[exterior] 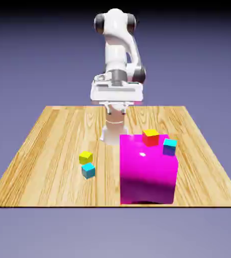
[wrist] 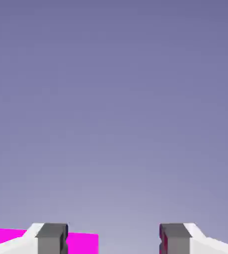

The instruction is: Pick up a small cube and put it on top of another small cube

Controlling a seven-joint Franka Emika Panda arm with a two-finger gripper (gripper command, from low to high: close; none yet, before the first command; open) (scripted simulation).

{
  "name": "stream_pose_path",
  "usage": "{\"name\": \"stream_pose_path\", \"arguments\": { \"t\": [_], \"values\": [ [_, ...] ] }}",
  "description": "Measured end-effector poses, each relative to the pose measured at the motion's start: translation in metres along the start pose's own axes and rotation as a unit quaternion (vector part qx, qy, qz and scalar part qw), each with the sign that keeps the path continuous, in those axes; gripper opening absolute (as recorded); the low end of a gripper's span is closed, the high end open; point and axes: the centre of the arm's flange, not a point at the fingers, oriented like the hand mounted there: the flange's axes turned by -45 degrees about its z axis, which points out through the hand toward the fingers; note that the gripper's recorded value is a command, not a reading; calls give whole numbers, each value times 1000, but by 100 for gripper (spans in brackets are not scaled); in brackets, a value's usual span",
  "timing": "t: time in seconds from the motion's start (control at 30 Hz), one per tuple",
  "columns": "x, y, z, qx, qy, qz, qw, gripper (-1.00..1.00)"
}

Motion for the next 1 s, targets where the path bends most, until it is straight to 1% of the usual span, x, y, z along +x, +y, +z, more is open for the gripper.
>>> {"name": "stream_pose_path", "arguments": {
  "t": [0.13,0.23,0.33,0.47,0.57,0.7,0.87,1.0],
  "values": [
    [-20,26,28,-18,-45,161,986,0],
    [-38,46,48,-38,-74,279,957,0],
    [-58,65,65,-61,-99,395,911,0],
    [-88,89,85,-97,-126,539,827,0],
    [-113,106,97,-126,-139,637,748,0],
    [-148,126,111,-167,-150,750,622,0],
    [-195,148,122,-219,-147,860,436,0],
    [-232,159,127,-256,-137,915,282,0]
  ]
}}
